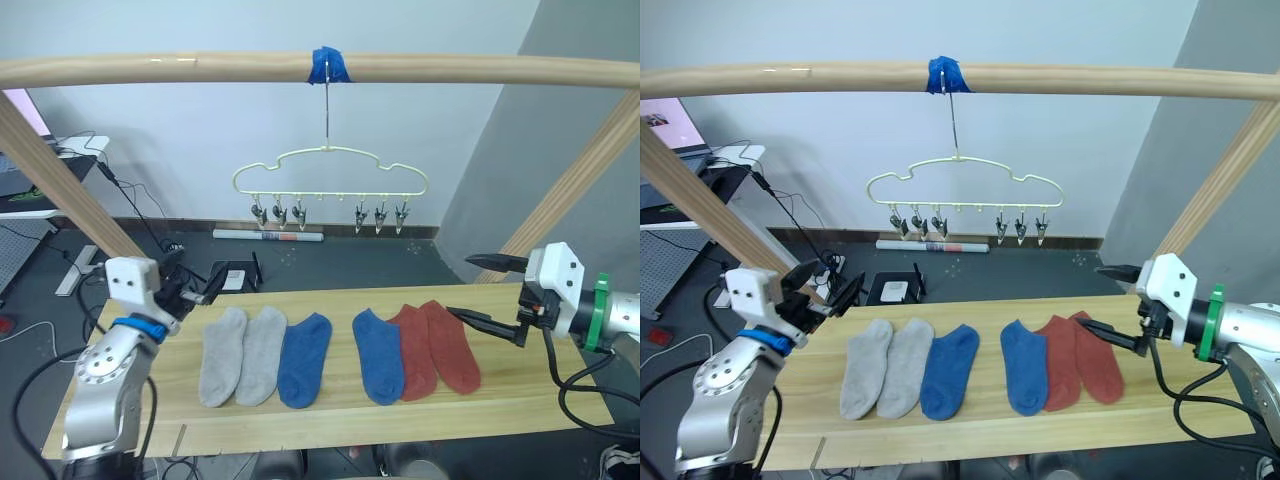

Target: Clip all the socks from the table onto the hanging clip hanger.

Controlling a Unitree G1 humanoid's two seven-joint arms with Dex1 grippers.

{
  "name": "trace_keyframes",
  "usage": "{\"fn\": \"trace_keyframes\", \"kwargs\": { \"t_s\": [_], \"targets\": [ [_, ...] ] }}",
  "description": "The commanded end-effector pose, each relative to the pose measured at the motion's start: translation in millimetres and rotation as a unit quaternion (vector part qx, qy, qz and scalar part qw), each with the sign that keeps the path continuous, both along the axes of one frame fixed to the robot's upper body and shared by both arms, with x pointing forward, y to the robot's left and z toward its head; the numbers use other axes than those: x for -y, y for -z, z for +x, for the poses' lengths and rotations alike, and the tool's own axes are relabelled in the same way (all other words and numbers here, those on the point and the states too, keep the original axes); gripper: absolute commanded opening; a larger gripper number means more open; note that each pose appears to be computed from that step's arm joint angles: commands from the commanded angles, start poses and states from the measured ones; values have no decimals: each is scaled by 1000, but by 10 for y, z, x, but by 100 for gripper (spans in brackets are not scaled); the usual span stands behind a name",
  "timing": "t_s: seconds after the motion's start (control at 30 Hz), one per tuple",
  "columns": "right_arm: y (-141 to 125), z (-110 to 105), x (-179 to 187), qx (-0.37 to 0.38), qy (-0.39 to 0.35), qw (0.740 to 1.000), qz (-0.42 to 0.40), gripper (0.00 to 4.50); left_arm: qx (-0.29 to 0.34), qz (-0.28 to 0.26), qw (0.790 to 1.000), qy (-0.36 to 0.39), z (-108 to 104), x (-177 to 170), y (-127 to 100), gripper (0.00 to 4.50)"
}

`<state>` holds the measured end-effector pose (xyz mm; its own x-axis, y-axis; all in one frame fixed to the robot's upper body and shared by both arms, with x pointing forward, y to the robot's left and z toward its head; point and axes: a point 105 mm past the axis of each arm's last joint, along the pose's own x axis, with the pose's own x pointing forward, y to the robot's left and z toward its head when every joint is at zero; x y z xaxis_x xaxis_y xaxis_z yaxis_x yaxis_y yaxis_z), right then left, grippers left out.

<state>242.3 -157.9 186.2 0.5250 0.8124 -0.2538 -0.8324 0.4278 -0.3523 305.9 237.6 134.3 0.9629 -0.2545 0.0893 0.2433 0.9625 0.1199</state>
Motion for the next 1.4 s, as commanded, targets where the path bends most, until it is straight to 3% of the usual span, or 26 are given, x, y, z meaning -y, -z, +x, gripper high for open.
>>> {"fn": "trace_keyframes", "kwargs": {
  "t_s": [0.03, 0.13, 0.23, 0.77, 1.4],
  "targets": [
    [-136, -79, -182, 9, -15, 1000, 23, 446, 37, -3, 999, 11, 16, 157, -175, 450],
    [-199, -136, -292, 9, -26, 999, 34, 450, 59, -24, 998, 17, 45, 215, -277, 394],
    [-249, -136, -351, 11, -34, 999, 39, 450, 73, -19, 997, 8, 102, 214, -333, 305],
    [-506, -153, -674, 28, -83, 994, 68, 450, 128, -38, 991, -2, 270, 276, -601, 305],
    [-570, -132, -746, 22, -96, 993, 67, 450, 158, -46, 986, 0, 234, 277, -821, 305]
  ]
}}
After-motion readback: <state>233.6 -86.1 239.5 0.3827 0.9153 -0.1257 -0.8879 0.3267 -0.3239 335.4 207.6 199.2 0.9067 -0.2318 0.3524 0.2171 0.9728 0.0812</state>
